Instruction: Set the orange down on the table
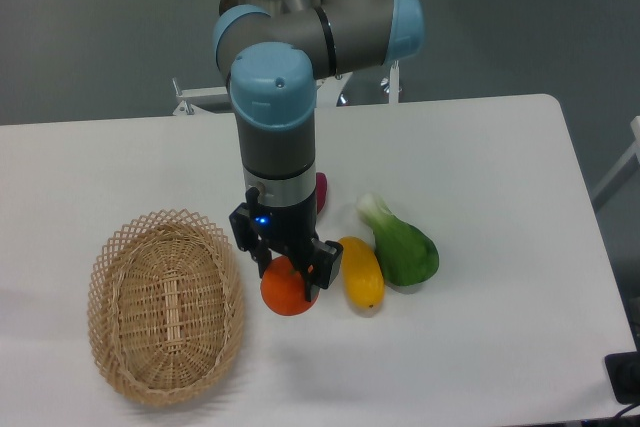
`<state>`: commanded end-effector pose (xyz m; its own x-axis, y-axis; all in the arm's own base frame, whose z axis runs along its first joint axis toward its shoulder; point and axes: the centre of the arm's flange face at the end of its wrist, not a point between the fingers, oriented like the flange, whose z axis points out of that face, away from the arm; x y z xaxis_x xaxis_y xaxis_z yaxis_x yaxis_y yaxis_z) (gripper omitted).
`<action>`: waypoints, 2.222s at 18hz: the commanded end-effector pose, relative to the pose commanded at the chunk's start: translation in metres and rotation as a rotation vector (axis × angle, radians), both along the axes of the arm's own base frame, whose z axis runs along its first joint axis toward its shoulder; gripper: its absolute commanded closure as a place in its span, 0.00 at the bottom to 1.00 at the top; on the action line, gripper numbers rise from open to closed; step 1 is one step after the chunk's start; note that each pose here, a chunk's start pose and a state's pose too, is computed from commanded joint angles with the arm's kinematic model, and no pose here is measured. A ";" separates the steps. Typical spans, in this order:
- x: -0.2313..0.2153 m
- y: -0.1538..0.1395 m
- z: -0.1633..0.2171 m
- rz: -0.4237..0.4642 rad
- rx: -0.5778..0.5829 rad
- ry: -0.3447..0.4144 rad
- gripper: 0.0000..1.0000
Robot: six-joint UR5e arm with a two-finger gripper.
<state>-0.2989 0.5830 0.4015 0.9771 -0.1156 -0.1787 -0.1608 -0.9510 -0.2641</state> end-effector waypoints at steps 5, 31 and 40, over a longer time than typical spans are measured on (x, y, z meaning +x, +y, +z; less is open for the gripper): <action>0.001 -0.001 -0.003 -0.002 -0.004 -0.005 0.33; -0.036 0.026 -0.141 0.083 -0.083 0.008 0.33; -0.023 0.029 -0.175 0.140 -0.131 -0.023 0.31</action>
<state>-0.3223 0.6117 0.2262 0.9889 0.0010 -0.1485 -0.0198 -0.9902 -0.1383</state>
